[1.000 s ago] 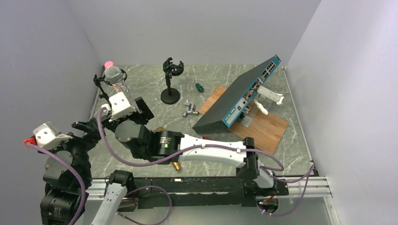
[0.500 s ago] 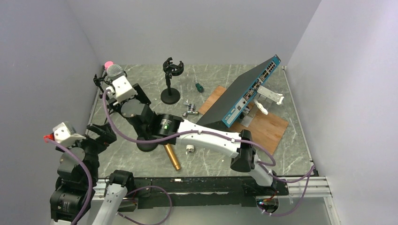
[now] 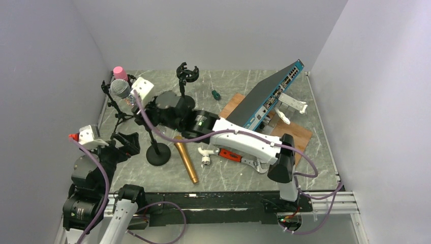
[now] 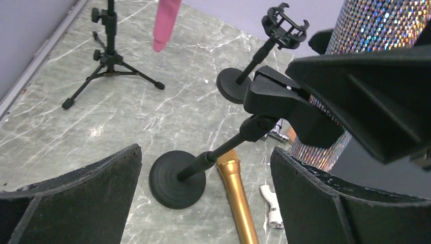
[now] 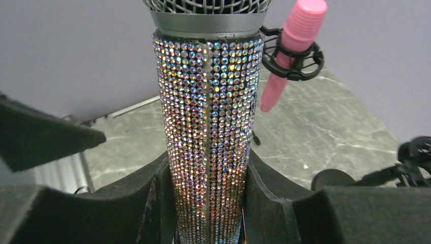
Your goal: Remove the microphone from the stand
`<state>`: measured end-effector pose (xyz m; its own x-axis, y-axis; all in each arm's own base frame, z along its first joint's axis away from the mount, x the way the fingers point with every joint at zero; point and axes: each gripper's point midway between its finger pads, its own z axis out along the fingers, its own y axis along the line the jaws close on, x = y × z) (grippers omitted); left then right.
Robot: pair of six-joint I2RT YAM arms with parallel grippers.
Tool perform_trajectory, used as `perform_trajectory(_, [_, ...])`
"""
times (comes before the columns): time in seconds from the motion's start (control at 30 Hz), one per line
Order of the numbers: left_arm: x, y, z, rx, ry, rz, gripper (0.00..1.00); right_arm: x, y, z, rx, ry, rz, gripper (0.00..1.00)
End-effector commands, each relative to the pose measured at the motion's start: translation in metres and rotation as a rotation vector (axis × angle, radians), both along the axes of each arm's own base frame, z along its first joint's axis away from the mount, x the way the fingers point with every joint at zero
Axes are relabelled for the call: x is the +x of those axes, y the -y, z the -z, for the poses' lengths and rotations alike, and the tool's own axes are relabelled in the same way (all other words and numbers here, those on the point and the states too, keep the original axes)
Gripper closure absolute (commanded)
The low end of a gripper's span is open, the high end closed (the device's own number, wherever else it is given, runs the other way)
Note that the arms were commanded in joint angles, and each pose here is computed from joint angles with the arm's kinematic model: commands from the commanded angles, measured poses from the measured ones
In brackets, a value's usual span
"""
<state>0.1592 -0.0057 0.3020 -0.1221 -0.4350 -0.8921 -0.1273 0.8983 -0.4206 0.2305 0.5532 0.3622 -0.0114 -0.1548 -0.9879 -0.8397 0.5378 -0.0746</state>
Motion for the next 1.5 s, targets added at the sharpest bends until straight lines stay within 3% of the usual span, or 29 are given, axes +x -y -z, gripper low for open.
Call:
perform_trajectory(0.0, [0.005, 0.016, -0.011, 0.048, 0.055, 0.112, 0.01, -0.021, 0.014, -0.013, 0.032, -0.081, -0.306, 1.00])
perform_trajectory(0.2, [0.008, 0.050, -0.018, 0.087, 0.112, 0.319, 0.01, -0.044, 0.034, -0.004, 0.020, -0.153, -0.597, 1.00])
perform_trajectory(0.4, [0.001, 0.098, -0.025, 0.249, 0.216, 0.662, 0.01, -0.049, 0.046, 0.007, -0.002, -0.140, -0.687, 1.00])
perform_trajectory(0.67, [0.010, 0.098, -0.028, 0.372, 0.255, 0.689, 0.01, -0.049, 0.056, 0.001, 0.044, -0.161, -0.760, 1.00])
perform_trajectory(0.83, [0.008, 0.119, -0.030, 0.355, 0.280, 0.821, 0.02, -0.045, 0.060, -0.004, 0.078, -0.208, -0.812, 1.00])
perform_trajectory(1.1, [0.035, 0.125, -0.026, 0.329, 0.241, 0.823, 0.01, -0.039, 0.064, -0.003, 0.084, -0.231, -0.826, 1.00])
perform_trajectory(1.47, [0.055, 0.138, -0.029, 0.414, 0.294, 0.913, 0.02, -0.037, 0.071, -0.001, 0.087, -0.268, -0.850, 1.00])
